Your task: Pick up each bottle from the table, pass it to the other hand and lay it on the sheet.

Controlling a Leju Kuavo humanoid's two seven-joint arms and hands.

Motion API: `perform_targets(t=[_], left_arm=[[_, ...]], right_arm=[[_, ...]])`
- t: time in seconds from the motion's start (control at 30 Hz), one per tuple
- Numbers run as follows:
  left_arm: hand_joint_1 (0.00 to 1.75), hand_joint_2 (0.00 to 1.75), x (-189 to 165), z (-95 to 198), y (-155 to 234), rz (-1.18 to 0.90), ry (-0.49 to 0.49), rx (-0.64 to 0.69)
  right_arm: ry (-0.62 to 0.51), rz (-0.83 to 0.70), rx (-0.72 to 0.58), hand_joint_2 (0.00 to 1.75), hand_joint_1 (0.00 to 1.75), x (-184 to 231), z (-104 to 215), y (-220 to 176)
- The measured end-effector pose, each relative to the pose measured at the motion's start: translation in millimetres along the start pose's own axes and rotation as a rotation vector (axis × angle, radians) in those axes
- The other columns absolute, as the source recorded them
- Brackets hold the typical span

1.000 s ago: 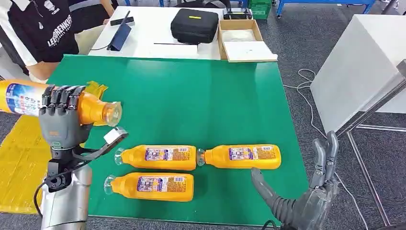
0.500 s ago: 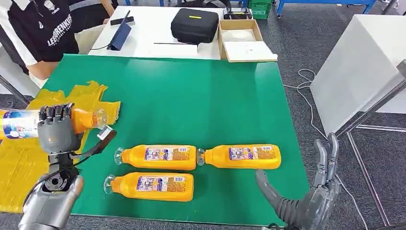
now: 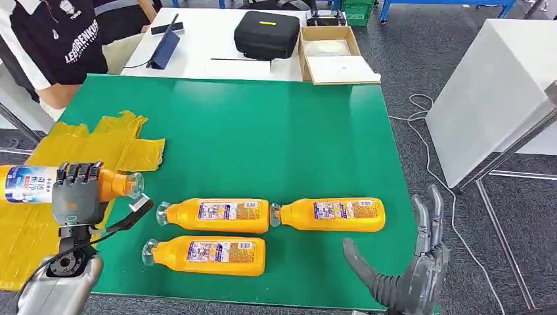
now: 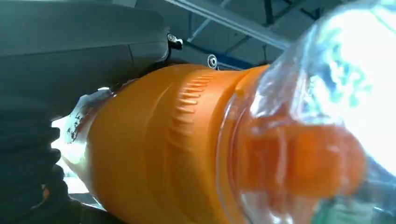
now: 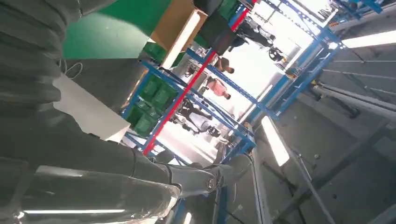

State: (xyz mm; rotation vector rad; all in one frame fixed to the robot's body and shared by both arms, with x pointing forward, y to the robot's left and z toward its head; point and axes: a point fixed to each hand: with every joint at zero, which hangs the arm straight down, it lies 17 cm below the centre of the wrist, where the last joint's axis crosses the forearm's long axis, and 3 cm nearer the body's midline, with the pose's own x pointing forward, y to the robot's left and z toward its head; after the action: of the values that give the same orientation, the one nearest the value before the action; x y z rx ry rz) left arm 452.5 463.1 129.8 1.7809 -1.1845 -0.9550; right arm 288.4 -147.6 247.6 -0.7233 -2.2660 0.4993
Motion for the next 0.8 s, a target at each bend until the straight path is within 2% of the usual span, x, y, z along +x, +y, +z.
perform_targets(t=[0.43, 0.8], left_arm=[[1.75, 1.75, -29.3, 17.9, -30.1, -0.018, 0.057, -0.086], [1.75, 1.75, -23.1, 32.1, -48.4, -0.001, 0.064, -0.142]], right_arm=[[0.008, -0.007, 0.023, 1.75, 0.0, -6.9, 0.9, 9.6], [-0.003, -0.01, 0.028, 1.75, 0.0, -1.9, -1.0, 13.7]])
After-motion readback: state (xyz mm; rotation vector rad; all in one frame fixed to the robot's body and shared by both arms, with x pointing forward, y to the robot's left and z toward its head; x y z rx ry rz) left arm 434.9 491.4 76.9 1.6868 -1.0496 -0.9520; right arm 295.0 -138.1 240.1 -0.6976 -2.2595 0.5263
